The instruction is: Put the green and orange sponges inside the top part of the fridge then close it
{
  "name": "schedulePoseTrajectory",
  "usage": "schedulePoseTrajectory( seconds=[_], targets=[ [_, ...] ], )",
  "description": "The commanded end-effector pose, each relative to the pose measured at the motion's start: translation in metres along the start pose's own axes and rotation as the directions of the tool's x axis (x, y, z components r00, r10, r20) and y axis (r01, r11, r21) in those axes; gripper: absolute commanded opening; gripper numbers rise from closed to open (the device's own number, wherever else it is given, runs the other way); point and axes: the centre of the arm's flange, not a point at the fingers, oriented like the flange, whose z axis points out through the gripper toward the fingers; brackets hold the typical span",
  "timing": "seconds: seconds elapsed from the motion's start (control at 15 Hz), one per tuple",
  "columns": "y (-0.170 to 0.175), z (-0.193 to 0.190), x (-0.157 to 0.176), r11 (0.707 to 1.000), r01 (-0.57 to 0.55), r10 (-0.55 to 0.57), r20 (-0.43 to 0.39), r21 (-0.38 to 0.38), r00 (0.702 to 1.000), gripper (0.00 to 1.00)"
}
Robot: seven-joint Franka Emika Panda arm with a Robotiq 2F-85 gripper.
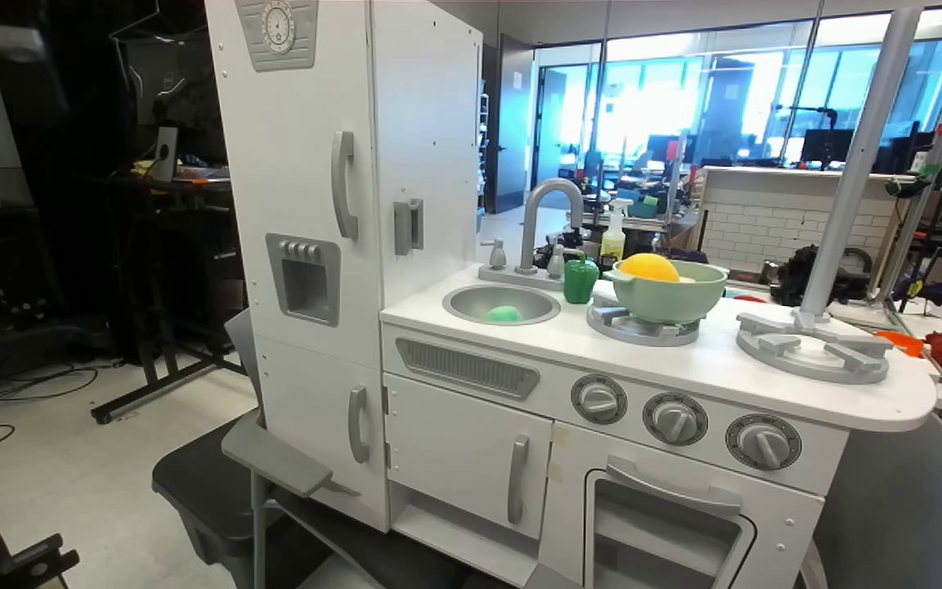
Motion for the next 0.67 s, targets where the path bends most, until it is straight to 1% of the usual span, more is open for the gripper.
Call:
schedulePoseTrajectory(
  seconds=[0.0,0.13,0.27,0.4,0.47,0.6],
  targets=[
    [-0.001,0.004,0.080,0.999,-0.019,0.021,-0.052,0.032,0.998,1.00],
    [-0.003,0.008,0.116,0.997,-0.046,0.052,-0.097,0.064,0.994,1.00],
    [-0.013,0.007,0.142,0.994,-0.054,0.067,-0.144,0.092,0.987,1.00],
    [-0.032,0.006,0.154,0.994,-0.028,0.048,-0.193,0.106,0.980,1.00],
    [-0.040,0.010,0.159,0.995,0.001,0.019,-0.209,0.097,0.978,1.00],
    [-0.061,0.017,0.162,0.996,0.069,-0.054,-0.240,0.054,0.969,1.00]
  ],
)
